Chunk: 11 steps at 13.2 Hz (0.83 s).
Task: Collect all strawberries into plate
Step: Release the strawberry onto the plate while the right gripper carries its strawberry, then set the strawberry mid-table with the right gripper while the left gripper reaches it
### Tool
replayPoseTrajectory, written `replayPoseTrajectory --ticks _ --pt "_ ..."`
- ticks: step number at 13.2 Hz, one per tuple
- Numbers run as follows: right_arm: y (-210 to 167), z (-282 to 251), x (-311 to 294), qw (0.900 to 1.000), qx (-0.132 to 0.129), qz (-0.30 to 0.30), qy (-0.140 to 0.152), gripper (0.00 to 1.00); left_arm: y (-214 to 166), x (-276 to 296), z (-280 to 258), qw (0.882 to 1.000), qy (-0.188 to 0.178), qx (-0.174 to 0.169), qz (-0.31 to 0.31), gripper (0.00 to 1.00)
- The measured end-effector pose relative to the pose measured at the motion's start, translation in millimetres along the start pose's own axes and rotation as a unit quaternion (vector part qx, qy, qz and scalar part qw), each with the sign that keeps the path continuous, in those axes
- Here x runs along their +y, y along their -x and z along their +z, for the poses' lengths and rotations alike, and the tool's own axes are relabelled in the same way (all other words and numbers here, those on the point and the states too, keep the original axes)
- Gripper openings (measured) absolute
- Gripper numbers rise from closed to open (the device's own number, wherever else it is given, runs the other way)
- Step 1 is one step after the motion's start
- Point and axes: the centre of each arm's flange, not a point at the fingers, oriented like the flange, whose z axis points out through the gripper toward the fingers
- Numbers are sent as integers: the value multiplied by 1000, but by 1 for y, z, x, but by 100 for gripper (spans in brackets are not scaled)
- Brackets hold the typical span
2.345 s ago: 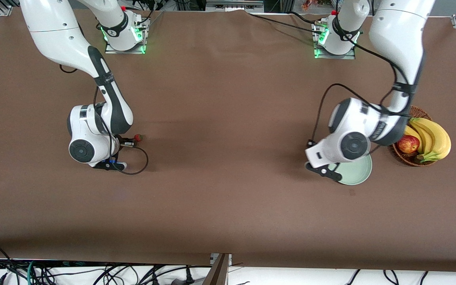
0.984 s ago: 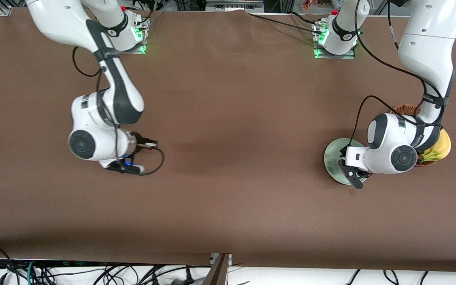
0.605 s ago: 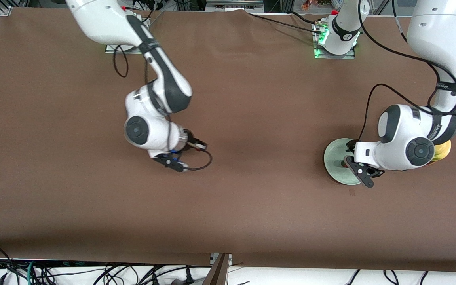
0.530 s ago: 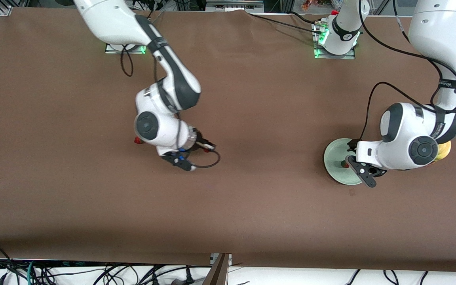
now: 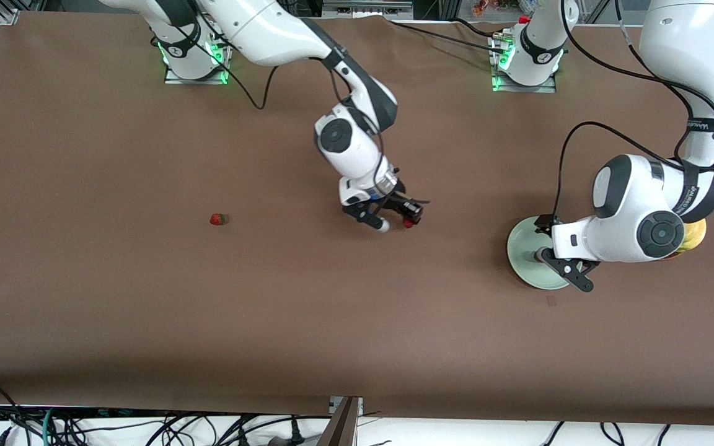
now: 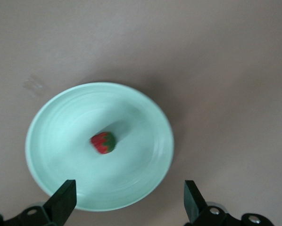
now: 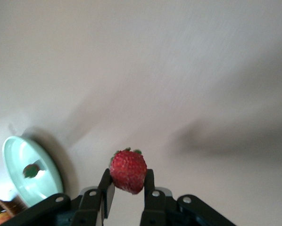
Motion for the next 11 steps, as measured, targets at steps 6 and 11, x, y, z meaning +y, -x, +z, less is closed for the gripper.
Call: replayPoseTrajectory --ticks 6,11 --pt "12 36 12 1000 4 3 -11 29 -12 27 6 997 17 -2 -69 100" --pt "13 33 5 1000 7 -1 -20 65 -16 42 21 993 25 -14 -111 100"
